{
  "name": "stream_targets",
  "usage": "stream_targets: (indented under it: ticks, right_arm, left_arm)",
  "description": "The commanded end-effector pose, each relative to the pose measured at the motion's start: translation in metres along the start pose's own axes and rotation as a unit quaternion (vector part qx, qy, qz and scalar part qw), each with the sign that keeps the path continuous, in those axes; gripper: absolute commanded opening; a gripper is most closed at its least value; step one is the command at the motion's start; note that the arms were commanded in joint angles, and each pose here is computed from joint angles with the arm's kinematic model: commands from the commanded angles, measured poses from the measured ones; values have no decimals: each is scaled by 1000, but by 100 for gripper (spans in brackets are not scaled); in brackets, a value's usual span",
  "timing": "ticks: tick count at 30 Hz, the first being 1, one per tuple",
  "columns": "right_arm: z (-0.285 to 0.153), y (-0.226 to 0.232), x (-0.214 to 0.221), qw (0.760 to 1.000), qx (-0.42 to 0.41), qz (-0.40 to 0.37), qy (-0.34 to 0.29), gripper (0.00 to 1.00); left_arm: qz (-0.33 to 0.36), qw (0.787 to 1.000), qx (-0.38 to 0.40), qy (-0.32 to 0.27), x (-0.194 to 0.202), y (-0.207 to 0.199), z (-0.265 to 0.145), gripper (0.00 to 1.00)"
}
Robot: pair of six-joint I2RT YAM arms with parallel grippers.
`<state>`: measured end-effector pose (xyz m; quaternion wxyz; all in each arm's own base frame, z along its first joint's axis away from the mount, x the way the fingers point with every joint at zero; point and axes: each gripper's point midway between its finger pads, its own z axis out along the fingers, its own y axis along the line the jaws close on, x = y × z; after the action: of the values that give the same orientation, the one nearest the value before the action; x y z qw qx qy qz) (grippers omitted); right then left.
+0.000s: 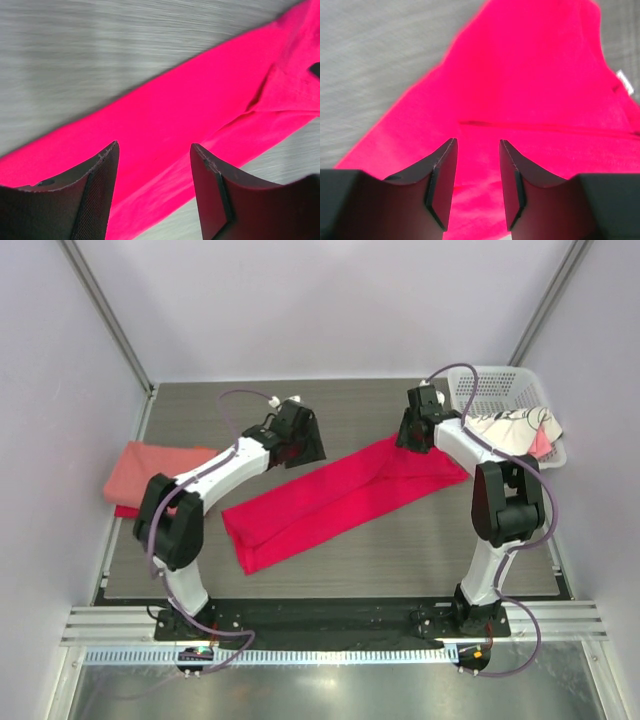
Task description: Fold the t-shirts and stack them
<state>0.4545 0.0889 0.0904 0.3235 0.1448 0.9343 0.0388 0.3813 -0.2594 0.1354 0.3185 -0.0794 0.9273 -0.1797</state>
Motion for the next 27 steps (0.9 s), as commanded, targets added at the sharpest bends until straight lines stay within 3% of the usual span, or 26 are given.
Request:
stream_targets:
  ticks: [1,9,15,18,22,27]
  right_arm:
    - [-1,4,1,1000,-13,-5,-4,43]
    - [24,24,21,998,-33,-43,33,47]
    - [33,24,33,996,-16,-65,51,50]
    - [28,12,47,995,9,-75,68,44]
    - [11,-1,59,995,19,-73,68,18]
    - [-20,-10,67,997,10,-64,51,12]
  left_arm:
    - [31,998,59,20,4,-46,22,59]
    - [54,991,117,38,6,-114,65,59]
    - [-1,984,133,115,38,-131,113,58]
    - [-20,981,121,151,55,-131,136,58]
    - [-38,978,105,175,69,-127,156,57]
    - [-55,978,93,176,76,-123,173,56]
